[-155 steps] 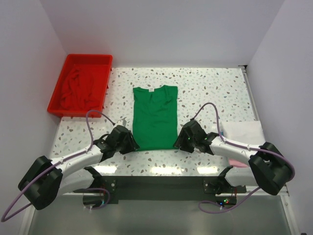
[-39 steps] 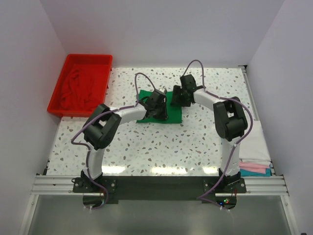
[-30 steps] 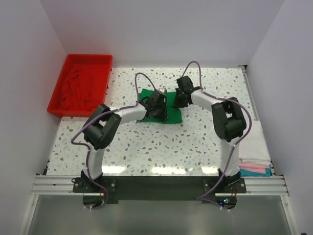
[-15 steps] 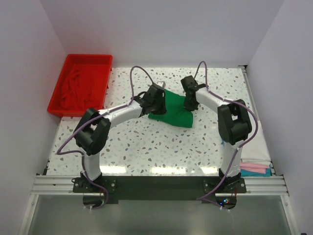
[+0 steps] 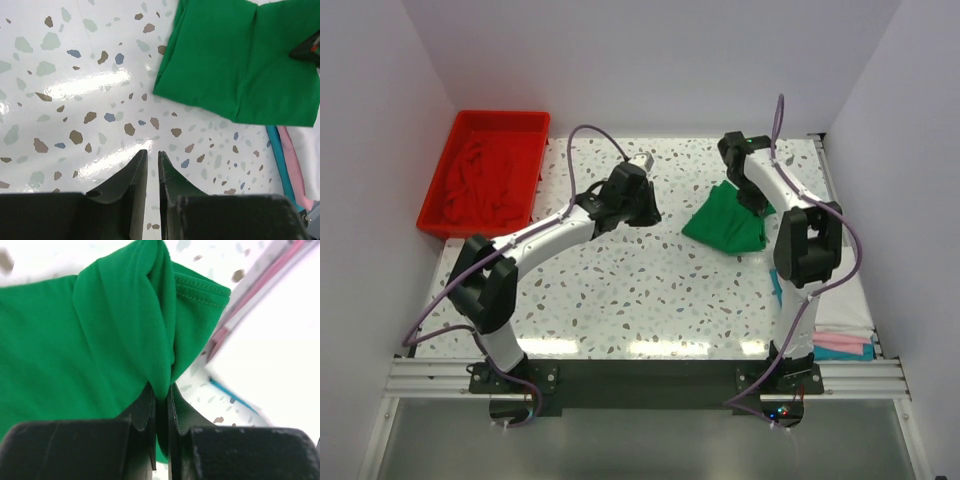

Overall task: Fold and stack the t-shirts
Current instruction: Neatly place the folded tshirt to the corner

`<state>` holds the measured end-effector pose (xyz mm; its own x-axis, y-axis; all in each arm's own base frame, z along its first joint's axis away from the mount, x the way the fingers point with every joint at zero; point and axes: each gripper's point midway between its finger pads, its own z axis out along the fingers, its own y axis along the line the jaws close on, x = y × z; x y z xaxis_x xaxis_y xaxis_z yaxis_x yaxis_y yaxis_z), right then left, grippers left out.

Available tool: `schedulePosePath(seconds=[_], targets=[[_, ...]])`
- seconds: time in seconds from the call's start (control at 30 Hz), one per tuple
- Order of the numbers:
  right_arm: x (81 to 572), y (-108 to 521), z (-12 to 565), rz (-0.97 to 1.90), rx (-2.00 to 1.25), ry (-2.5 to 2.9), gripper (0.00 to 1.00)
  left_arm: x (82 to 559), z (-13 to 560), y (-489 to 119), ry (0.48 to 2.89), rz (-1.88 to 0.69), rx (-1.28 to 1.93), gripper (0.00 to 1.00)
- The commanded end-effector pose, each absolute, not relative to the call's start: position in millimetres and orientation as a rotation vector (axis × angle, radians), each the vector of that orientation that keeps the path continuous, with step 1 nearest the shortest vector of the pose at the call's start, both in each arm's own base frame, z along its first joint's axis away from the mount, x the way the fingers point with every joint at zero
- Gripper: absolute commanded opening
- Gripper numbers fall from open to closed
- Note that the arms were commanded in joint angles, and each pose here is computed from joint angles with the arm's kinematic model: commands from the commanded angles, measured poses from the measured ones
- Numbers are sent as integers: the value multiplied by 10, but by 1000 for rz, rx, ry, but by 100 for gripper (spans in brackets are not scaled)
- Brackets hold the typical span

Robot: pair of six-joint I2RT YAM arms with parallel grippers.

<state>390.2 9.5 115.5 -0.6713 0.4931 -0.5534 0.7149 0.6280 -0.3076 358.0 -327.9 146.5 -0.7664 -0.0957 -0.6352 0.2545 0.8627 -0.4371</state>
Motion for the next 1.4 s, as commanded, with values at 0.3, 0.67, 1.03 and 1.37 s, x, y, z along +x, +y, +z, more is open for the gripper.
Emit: schedulePosePath(seconds=[0.3,0.67,1.03,1.37], targets=[[3121,-1125,1688,-1061,1414,2260,0,3341,1805,-3268,2302,-774,179,20],[2733,-1312,2066,-971,1515,2176,0,3258,1851,-3292,2301,-812,194,20],[2455,-1323,2309,-912,1510,2141,0,3156,1885,-3286,2299,-825,206,20],[2391,-1331,2622,-826,1485,2075,0,3102,1914,-3279,2291,-833,216,20]])
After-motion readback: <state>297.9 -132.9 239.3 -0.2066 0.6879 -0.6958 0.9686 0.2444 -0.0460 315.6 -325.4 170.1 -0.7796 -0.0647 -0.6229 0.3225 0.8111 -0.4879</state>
